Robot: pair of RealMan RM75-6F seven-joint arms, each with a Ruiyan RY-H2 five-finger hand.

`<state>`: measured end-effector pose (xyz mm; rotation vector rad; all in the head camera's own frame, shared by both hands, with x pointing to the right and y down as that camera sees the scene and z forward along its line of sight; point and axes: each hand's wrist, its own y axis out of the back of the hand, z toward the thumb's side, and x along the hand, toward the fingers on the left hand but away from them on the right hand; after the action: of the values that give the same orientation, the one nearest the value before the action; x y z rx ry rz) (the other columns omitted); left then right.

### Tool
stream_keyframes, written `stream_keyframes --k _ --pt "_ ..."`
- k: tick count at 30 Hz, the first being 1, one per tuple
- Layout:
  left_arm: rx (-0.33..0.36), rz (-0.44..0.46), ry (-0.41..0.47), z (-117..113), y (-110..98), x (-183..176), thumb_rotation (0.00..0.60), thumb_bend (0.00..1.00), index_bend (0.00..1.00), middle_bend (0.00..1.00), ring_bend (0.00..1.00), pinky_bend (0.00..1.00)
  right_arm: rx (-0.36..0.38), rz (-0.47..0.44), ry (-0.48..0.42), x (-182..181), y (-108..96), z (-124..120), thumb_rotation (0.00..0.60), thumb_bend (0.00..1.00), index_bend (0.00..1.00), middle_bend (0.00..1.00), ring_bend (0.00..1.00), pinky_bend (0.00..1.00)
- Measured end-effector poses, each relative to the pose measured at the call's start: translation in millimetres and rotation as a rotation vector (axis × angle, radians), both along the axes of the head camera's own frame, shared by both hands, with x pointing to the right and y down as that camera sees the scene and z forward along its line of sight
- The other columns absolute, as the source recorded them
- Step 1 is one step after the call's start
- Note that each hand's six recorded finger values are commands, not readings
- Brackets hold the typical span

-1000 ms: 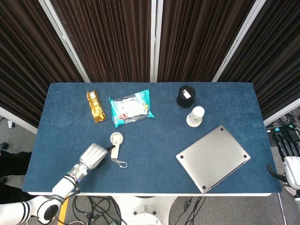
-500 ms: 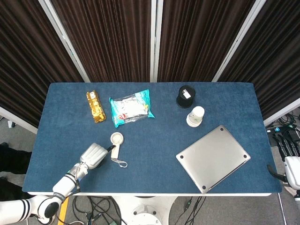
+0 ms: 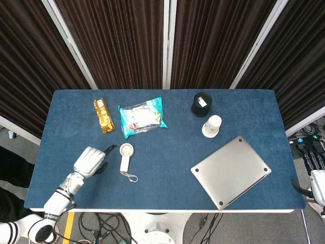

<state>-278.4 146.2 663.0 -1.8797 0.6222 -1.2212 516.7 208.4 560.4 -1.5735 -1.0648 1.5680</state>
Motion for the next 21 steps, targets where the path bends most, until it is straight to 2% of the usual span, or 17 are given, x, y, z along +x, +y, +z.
stream_keyframes --k 3,5,8,10,11,13,16,21 --pt "0.083 -0.065 0.054 -21 -8 -17 0.600 0.43 0.14 0.73 0.77 0.76 0.002 -0.003 0.000 -1 0 0 0.600 0.20 0.00 0.00 0.00 0.00" --pt "0.132 -0.112 0.085 -35 -10 -33 0.600 0.41 0.14 0.67 0.69 0.73 0.004 -0.003 0.002 -1 0 -1 0.600 0.20 0.00 0.00 0.00 0.00" --pt "0.195 -0.164 0.102 -47 -9 -56 0.600 0.33 0.14 0.50 0.45 0.63 0.003 -0.002 0.003 0 1 0 0.600 0.20 0.00 0.00 0.00 0.00" --pt "0.231 -0.188 0.098 -52 -7 -71 0.600 0.24 0.14 0.30 0.22 0.47 0.003 -0.003 0.004 0 1 0 0.600 0.20 0.00 0.00 0.00 0.00" --pt "0.250 -0.203 0.092 -55 -5 -79 0.600 0.22 0.14 0.27 0.19 0.43 0.002 -0.003 0.005 -1 1 0 0.600 0.20 0.00 0.00 0.00 0.00" --pt "0.272 -0.225 0.086 -57 -1 -91 0.600 0.11 0.14 0.13 0.05 0.27 0.002 -0.003 0.005 -1 1 0 0.600 0.20 0.00 0.00 0.00 0.00" --pt "0.299 -0.253 0.095 -61 5 -105 0.600 0.01 0.14 0.07 0.00 0.16 0.002 -0.004 0.006 -1 1 0 0.600 0.20 0.00 0.00 0.00 0.00" --pt "0.296 -0.270 0.061 -62 21 -127 0.600 0.00 0.14 0.07 0.00 0.13 0.007 -0.003 0.005 -1 1 -2 0.600 0.20 0.00 0.00 0.00 0.00"
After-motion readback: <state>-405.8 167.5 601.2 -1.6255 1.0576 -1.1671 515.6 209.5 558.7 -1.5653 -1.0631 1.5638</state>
